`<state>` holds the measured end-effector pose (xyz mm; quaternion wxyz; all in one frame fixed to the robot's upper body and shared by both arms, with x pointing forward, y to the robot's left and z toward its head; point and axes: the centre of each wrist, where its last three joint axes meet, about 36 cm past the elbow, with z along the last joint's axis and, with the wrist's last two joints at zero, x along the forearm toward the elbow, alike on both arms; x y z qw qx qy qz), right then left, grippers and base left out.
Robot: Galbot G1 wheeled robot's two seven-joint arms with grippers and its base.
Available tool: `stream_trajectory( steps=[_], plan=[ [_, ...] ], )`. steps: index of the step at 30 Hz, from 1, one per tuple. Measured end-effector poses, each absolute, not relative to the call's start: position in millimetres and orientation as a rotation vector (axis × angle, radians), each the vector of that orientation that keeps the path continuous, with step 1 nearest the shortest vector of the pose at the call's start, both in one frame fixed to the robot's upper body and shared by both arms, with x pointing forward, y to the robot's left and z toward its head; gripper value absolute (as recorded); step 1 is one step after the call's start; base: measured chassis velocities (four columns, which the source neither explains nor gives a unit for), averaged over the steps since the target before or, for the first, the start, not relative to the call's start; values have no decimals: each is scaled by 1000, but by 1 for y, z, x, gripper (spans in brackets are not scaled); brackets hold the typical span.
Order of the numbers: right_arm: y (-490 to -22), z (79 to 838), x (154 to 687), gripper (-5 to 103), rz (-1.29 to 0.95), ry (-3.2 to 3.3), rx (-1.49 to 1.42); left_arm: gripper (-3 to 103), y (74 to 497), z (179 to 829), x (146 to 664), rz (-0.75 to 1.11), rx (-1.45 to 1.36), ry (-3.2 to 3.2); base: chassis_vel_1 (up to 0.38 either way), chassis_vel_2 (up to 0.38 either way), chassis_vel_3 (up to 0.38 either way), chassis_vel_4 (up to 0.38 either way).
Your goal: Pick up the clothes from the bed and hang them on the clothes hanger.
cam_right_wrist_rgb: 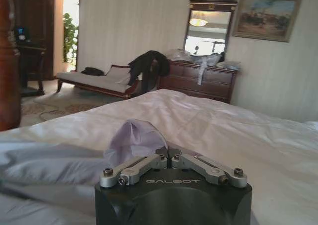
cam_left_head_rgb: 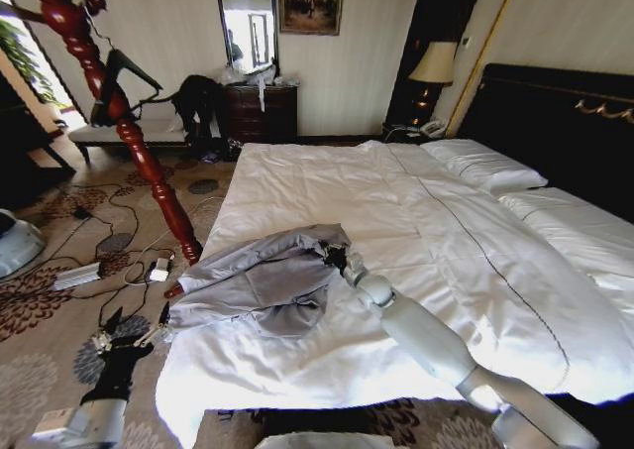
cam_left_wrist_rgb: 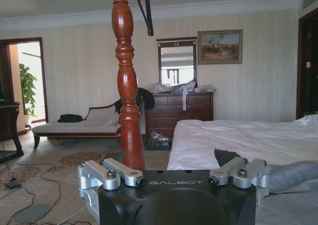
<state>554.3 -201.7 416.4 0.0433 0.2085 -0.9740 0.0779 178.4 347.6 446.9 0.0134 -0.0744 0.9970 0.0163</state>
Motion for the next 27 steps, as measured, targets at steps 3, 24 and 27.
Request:
stream_trajectory(
  steps=[3,24,27],
  plan=[
    [-218,430,570,0,95,-2987,499,100,346,446,178,44,-229,3108,0,0,0,0],
    [-308,462,607,5,-588,-2539,-219,100,334,443,191,36,-116,3131,0,0,0,0],
    [-314,466,600,16,-603,-2494,-223,100,332,444,190,35,-124,3135,0,0,0,0]
  ],
)
